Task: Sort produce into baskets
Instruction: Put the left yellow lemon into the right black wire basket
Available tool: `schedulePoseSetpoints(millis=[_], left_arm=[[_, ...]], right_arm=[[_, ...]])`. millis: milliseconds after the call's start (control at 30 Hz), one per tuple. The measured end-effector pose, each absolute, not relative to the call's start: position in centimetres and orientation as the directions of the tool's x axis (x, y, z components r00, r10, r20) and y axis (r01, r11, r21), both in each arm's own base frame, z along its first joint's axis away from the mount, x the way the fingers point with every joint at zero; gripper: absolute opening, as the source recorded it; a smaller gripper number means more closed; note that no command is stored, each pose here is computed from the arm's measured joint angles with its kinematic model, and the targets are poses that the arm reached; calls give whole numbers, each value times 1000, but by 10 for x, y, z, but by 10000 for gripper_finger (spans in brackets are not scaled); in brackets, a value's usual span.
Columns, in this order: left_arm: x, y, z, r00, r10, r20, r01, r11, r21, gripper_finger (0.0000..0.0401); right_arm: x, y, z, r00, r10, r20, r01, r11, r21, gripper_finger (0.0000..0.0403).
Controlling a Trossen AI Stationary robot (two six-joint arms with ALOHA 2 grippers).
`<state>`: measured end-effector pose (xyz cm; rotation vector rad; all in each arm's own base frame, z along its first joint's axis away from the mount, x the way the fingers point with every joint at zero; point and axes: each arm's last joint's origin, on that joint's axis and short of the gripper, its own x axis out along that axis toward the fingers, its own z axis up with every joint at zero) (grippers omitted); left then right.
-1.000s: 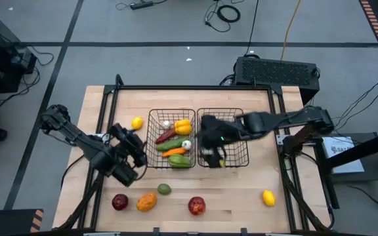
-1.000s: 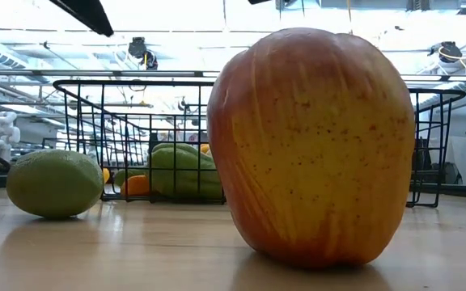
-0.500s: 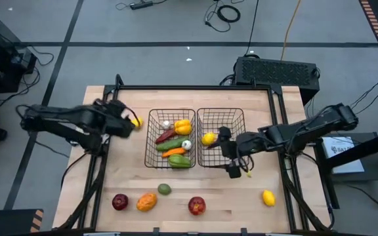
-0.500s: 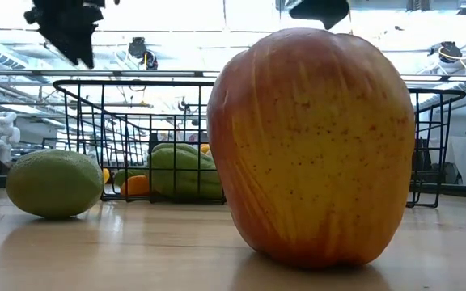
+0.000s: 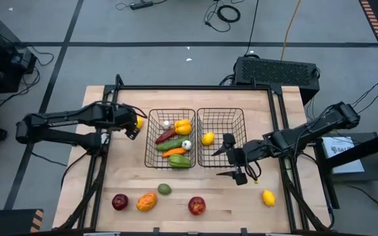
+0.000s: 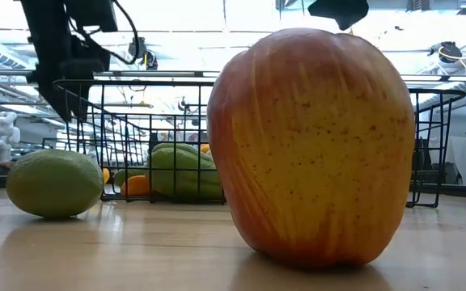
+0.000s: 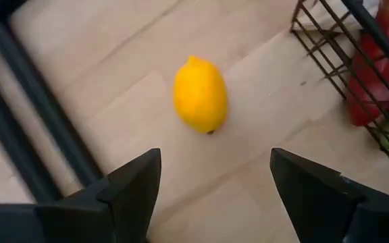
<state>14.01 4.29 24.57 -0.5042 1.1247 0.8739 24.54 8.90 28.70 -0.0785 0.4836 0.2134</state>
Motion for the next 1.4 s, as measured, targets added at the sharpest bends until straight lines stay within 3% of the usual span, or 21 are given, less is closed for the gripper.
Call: schedulePoseSetpoints(millis=[367,700,1400], left_arm=[[142,45,216,119,388,-914,-807,575,139,289],[151,53,193,36,367,-929,-814,550,186,355],[174,78,164,-32,375,-926,-766,586,264,357]], right_arm=[[244,92,287,866,188,-464,-206,978,11,339],[246,92,290,885,180,-429,-211,977,-25,339],[246,92,290,883,181,-434,-215,976,-32,339]])
